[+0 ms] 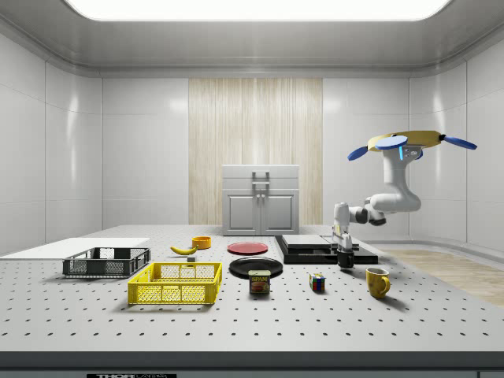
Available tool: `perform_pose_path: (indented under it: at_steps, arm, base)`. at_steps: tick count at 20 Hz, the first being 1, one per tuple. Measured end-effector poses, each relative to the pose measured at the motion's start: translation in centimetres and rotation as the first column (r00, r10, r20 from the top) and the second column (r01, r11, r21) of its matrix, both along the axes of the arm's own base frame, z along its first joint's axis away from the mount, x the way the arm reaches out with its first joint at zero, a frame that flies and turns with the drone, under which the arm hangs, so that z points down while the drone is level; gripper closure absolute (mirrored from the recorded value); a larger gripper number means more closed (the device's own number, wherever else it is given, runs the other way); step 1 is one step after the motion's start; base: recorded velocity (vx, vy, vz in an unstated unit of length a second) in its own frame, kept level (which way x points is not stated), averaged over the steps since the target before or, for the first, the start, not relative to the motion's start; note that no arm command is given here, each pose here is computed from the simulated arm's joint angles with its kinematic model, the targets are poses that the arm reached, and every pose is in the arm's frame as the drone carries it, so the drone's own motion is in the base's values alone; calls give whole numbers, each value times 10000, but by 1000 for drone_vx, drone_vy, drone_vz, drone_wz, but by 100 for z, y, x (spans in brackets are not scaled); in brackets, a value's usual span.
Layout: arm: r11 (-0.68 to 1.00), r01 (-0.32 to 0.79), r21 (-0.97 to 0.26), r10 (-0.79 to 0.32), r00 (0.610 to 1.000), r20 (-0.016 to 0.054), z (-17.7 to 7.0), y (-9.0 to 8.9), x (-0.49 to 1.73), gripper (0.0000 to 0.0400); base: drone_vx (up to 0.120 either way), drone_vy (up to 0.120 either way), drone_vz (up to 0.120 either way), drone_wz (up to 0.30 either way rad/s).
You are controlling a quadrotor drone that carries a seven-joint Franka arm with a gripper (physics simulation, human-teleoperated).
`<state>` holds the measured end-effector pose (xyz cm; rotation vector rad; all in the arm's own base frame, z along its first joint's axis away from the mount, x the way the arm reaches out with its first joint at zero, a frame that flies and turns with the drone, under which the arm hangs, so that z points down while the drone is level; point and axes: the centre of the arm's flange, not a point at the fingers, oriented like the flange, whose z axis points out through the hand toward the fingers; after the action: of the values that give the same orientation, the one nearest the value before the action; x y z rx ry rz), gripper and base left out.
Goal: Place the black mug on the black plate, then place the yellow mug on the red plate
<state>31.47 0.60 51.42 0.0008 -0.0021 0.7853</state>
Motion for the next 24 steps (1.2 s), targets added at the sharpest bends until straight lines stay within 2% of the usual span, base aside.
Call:
perform_pose_path:
  at_steps: [5,7,24]
  arm:
    - [10000,0,0,0,10000,-1,-112,0,0,290]
    - [10000,1,1,-1,10000,-1,-135,0,0,290]
    - [10000,0,1,0,10000,-1,-174,0,0,290]
  base:
    - [0,0,120,0]
    - [120,0,100,0]
    - [120,0,0,0]
